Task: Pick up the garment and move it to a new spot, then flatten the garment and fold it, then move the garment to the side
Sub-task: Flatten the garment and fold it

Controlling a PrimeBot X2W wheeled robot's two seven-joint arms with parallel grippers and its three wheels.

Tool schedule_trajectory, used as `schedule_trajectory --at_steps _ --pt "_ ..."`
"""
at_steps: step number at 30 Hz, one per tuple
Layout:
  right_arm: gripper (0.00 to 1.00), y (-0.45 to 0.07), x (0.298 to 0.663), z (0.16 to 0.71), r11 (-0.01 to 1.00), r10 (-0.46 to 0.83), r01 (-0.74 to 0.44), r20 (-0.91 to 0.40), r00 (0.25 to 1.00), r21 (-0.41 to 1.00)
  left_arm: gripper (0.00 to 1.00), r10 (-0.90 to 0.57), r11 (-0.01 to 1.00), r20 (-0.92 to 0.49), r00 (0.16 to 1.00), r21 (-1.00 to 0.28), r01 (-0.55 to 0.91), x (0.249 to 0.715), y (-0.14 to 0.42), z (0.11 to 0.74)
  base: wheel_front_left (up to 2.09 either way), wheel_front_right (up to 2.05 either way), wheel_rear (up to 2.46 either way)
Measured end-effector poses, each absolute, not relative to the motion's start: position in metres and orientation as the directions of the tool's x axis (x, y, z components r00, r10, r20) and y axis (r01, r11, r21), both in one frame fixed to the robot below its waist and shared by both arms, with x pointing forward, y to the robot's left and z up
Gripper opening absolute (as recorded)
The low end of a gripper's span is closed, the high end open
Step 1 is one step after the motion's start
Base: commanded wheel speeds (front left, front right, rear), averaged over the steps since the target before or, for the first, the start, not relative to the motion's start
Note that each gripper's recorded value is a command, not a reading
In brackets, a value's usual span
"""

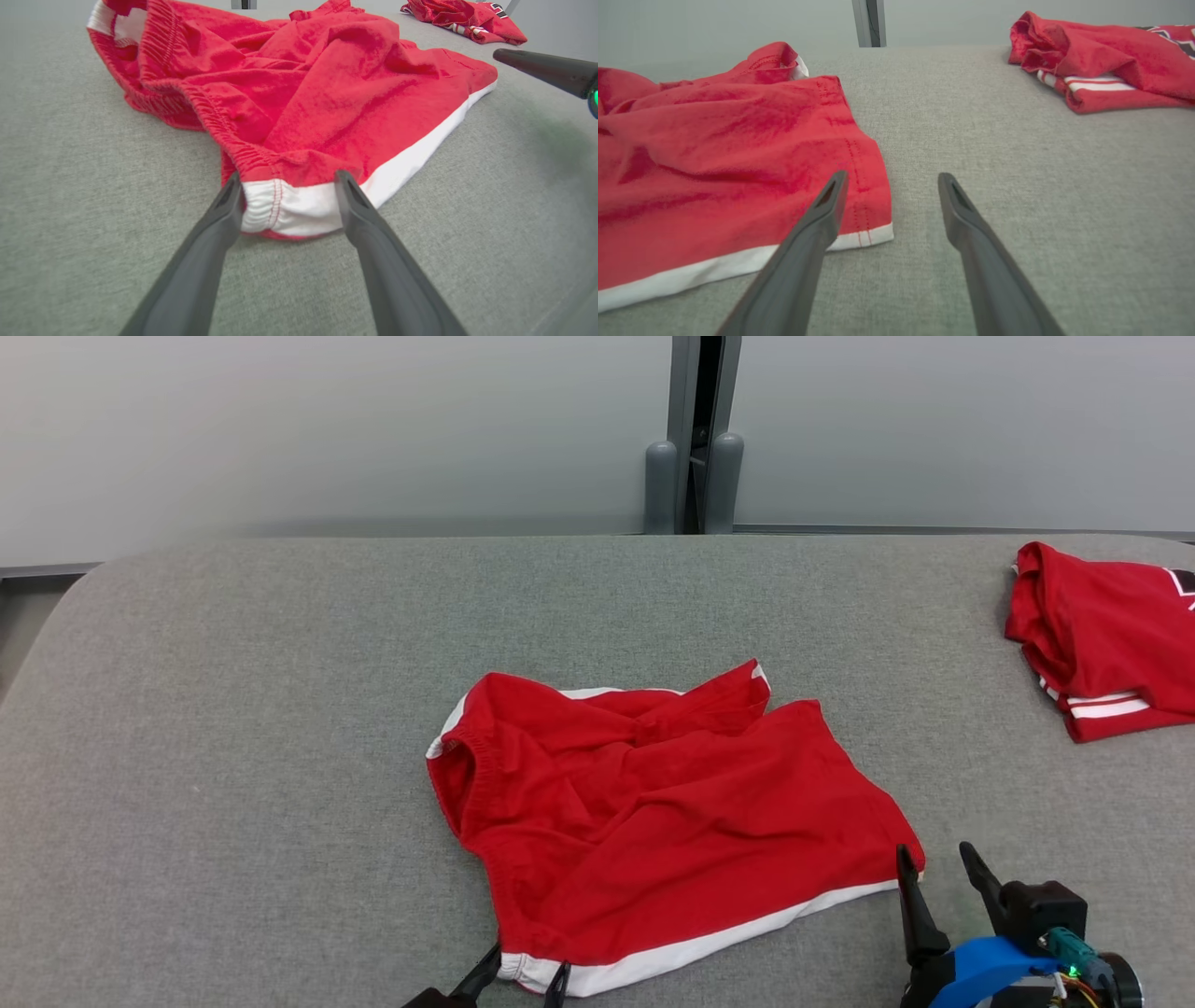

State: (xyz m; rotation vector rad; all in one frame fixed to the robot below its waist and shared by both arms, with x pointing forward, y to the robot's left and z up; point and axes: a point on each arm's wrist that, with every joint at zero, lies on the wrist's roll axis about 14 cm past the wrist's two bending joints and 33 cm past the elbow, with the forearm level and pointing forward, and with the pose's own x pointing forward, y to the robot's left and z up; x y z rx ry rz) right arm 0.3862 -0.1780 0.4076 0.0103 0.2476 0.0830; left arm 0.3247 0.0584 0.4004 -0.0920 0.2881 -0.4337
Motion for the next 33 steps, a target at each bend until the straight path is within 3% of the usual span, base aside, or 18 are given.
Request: schedule_trajectory --at_steps 12,13,14,15,16,17,27,33 --pt "1.0 -0.168 0.382 0.369 0.994 0.112 -0.102 -0.378 0.919 0.048 1.0 -0.47 0.882 -0.26 0.843 -0.161 0.442 0.326 0.045 0.399 0.0 0.0 0.0" --pt "0.9 -0.165 0.382 0.367 0.993 0.118 -0.106 -0.388 0.914 0.052 1.0 -0.472 0.881 -0.261 0.842 -0.163 0.444 0.326 0.044 0.399 0.0 0.0 0.0" --pt "0.45 -0.164 0.383 0.366 0.993 0.12 -0.104 -0.39 0.913 0.062 1.0 -0.474 0.88 -0.264 0.84 -0.166 0.445 0.326 0.043 0.398 0.0 0.0 0.0" --pt "0.09 -0.162 0.383 0.366 0.992 0.125 -0.106 -0.39 0.912 0.069 0.62 -0.476 0.879 -0.267 0.838 -0.168 0.446 0.325 0.043 0.397 0.0 0.0 0.0" --pt "0.0 -0.16 0.384 0.365 0.991 0.13 -0.11 -0.391 0.911 0.074 0.18 -0.479 0.878 -0.268 0.836 -0.172 0.448 0.325 0.042 0.397 0.0 0.0 0.0" --pt "0.0 -0.158 0.385 0.366 0.991 0.134 -0.111 -0.389 0.911 0.081 0.0 -0.482 0.876 -0.268 0.834 -0.173 0.451 0.326 0.041 0.397 0.0 0.0 0.0" --pt "0.0 -0.141 0.395 0.389 0.982 0.18 -0.154 -0.305 0.935 0.108 0.0 -0.499 0.866 -0.223 0.837 -0.172 0.47 0.337 0.037 0.41 0.0 0.0 0.0" --pt "0.0 -0.133 0.421 0.422 0.976 0.211 -0.195 -0.194 0.958 0.095 0.0 -0.48 0.875 -0.109 0.871 -0.128 0.466 0.376 0.044 0.446 0.0 0.0 0.0"
